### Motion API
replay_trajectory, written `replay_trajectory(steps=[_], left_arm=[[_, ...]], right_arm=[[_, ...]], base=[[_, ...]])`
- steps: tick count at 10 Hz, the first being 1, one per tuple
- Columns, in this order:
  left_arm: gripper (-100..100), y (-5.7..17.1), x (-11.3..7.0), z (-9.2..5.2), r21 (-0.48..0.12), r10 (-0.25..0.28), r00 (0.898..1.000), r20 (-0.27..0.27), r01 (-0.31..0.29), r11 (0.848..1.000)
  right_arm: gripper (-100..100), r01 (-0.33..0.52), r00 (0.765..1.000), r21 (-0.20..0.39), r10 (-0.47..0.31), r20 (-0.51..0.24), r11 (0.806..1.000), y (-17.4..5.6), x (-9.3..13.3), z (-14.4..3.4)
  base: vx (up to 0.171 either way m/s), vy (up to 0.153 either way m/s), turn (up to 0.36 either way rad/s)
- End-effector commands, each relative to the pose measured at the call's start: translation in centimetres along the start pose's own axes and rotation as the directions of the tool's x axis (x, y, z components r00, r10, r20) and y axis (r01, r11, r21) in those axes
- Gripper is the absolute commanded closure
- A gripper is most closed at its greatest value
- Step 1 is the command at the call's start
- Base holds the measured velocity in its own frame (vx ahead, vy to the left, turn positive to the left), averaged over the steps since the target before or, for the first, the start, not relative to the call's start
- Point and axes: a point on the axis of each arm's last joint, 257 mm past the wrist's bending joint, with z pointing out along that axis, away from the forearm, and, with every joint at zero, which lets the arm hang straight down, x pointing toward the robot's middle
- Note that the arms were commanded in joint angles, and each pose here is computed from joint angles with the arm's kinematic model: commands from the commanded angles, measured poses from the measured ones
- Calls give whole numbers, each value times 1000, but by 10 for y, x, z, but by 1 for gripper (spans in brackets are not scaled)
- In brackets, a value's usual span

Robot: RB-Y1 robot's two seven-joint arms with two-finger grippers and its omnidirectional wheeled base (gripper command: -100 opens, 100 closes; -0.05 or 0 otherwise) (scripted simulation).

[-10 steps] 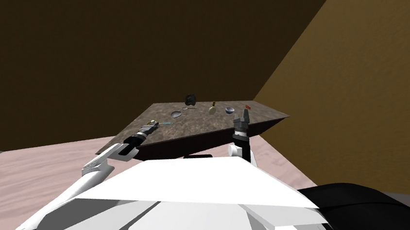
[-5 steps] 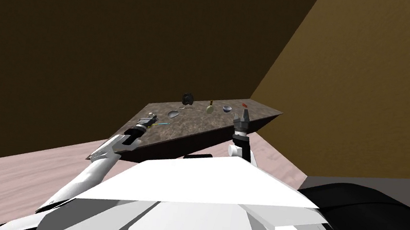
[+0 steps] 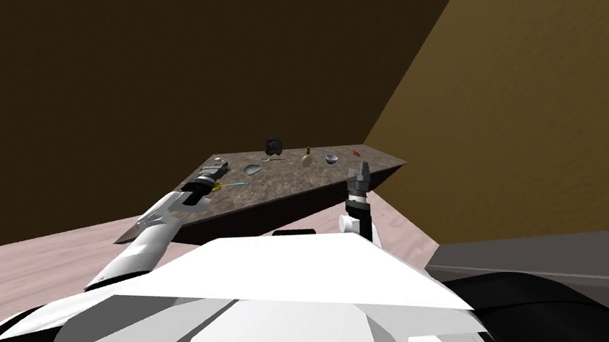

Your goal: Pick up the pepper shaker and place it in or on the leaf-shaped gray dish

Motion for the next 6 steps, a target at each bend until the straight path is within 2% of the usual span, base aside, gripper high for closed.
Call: replay_trajectory(steps=[1, 3, 6], left_arm=[[100, 8, -16, 11, -25, -1, 1000, 32, 2, 1000], [100, 17, -25, 19, -56, -6, 999, 50, 9, 998], [100, 34, -22, 25, -105, -21, 999, 41, 25, 994]], right_arm=[[0, 0, 1000, 0, 0, 0, 1000, 0, 0, 0], [0, 0, 1000, 0, 0, 0, 1000, 0, 0, 0], [0, 0, 1000, 0, 0, 0, 1000, 0, 0, 0]], base=[[-67, 1, -197], [-66, 6, -259], [-56, 30, -274]])
